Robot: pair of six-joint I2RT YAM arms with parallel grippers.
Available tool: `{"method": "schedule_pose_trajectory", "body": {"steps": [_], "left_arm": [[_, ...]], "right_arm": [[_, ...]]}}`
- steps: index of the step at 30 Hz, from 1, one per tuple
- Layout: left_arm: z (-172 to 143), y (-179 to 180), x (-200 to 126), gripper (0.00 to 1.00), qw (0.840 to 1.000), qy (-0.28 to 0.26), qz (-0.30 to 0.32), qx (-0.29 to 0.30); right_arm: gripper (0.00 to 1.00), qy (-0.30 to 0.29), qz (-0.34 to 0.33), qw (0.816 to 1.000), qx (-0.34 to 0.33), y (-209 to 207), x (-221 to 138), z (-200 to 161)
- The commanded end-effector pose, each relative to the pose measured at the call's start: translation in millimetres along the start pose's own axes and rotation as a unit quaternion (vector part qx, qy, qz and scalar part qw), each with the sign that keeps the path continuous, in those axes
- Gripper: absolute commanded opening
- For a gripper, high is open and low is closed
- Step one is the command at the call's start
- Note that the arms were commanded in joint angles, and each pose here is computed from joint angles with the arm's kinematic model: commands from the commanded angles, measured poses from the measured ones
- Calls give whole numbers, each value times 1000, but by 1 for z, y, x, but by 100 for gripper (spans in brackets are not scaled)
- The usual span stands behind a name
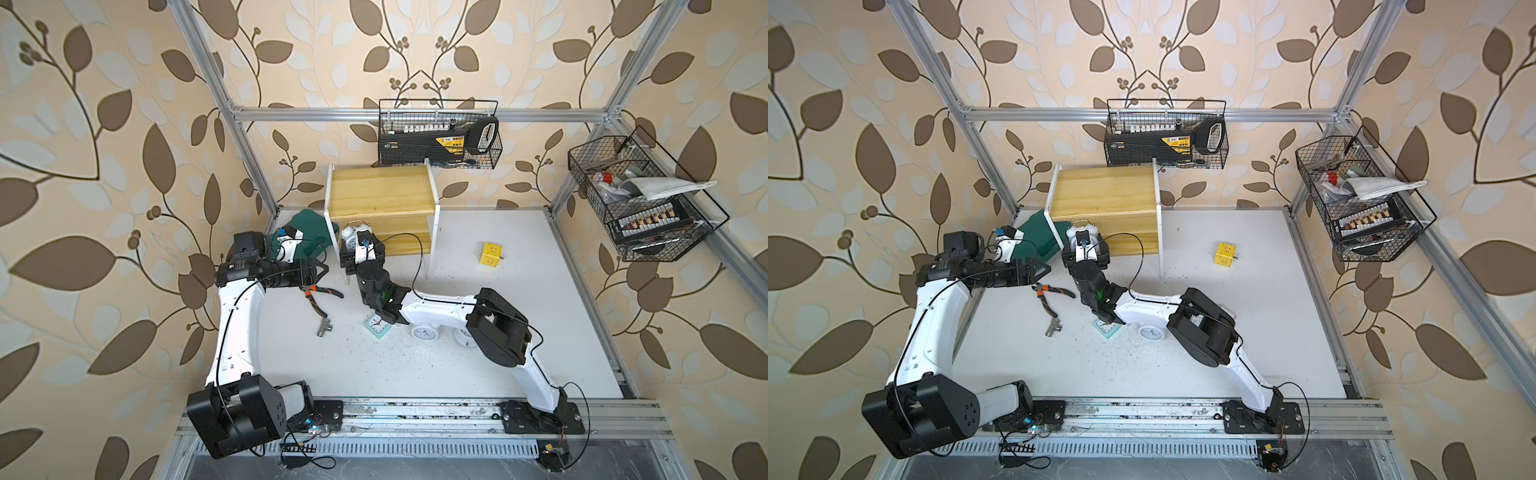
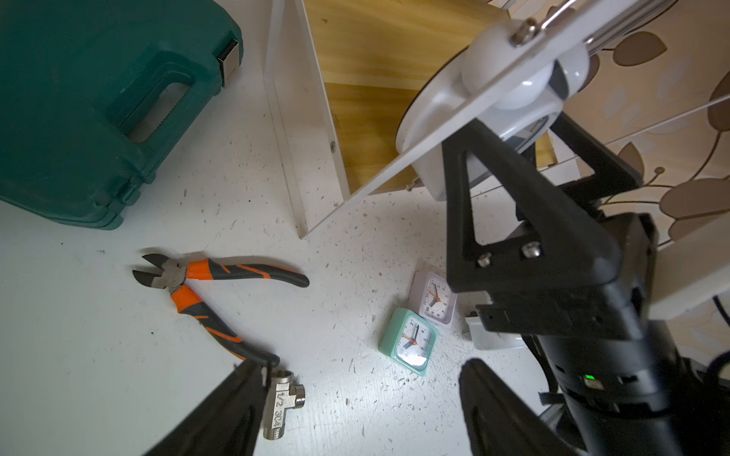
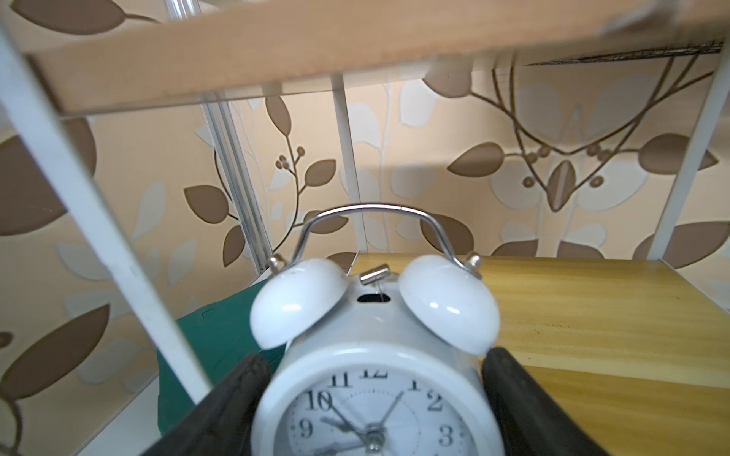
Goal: Place the alarm clocks on the shelf by style
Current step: Place the alarm on the shelf.
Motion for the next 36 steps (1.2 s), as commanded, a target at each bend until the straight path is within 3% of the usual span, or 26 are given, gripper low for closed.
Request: {"method": "schedule_pose_trajectory", "body": {"steps": [1, 19, 25, 34, 36], "left_arm": [[1, -3, -6, 81, 1000, -22, -11, 6], [0, -1, -6, 81, 1000, -23, -15, 1], [-1, 0, -5, 81, 1000, -23, -18, 0], [-1, 1, -5, 81, 1000, -23, -19, -1], [-1, 1, -5, 82, 1000, -23, -19, -1]], "right_arm": [[55, -29, -13, 999, 30, 0, 10, 11], [56, -8, -24, 999, 32, -1, 36, -5], [61, -6, -25, 999, 30, -1, 38, -6], [86, -8, -10, 1000, 28, 0, 34, 3], [97, -8, -4, 1000, 25, 0, 33, 4]]}}
Point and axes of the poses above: each gripper's point midway between its finger pads, its own x axis out along the fingers, its own y axis along the line the jaws close on, z = x × y, the point moved 10 cm from there along -x, back along the fingers, and after that the axes turned 8 degrees about x, right-handed, at the moved point
